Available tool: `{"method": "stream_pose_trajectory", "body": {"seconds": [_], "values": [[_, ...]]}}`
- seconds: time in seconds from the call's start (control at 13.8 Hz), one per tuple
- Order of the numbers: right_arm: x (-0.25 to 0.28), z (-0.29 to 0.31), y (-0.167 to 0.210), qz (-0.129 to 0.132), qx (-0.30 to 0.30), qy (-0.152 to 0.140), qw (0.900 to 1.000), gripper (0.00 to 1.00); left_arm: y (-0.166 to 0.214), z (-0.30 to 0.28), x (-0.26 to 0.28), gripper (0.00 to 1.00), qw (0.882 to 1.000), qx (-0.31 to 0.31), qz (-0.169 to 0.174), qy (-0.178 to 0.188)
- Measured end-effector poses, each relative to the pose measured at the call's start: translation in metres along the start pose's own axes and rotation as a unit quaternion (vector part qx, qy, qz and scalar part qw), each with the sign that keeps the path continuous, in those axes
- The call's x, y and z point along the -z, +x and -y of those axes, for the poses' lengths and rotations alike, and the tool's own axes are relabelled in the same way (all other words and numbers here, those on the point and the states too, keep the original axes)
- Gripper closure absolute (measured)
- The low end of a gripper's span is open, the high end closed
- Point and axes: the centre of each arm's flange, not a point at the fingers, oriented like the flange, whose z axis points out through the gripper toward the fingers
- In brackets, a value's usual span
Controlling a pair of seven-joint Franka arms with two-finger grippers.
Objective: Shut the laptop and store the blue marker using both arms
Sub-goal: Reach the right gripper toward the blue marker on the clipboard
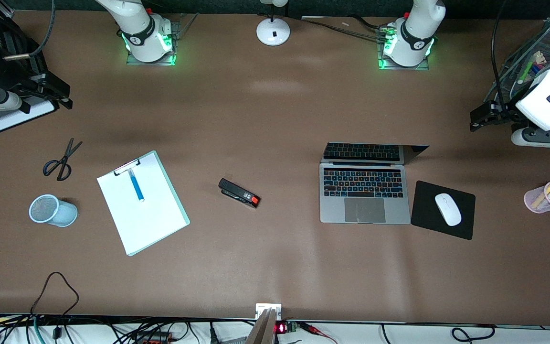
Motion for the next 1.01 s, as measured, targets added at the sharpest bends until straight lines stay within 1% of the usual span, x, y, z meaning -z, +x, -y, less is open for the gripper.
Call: {"method": "stream_pose_trajectory", "body": {"seconds": [0.22, 0.51, 0.65, 0.8, 1.01], "values": [[-0.002, -0.001, -0.003, 0.011, -0.001, 0.001, 1.000, 0.00, 0.000, -0.001, 0.004, 0.00, 1.000, -0.001, -0.003, -0.001], [-0.004, -0.004, -0.002, 0.015, -0.004, 0.001, 1.000, 0.00, 0.000, 0.006, 0.005, 0.00, 1.000, 0.007, -0.004, -0.013], [-0.012, -0.007, 0.002, 0.022, -0.006, 0.002, 1.000, 0.00, 0.001, 0.006, 0.004, 0.00, 1.000, 0.008, -0.003, -0.015], [-0.026, -0.006, 0.008, 0.035, -0.005, 0.003, 0.999, 0.00, 0.003, 0.007, 0.003, 0.00, 1.000, 0.008, -0.002, -0.015], [-0.059, -0.006, 0.022, 0.064, 0.007, 0.005, 0.998, 0.00, 0.005, 0.007, 0.002, 0.00, 1.000, 0.008, -0.002, -0.016]]}}
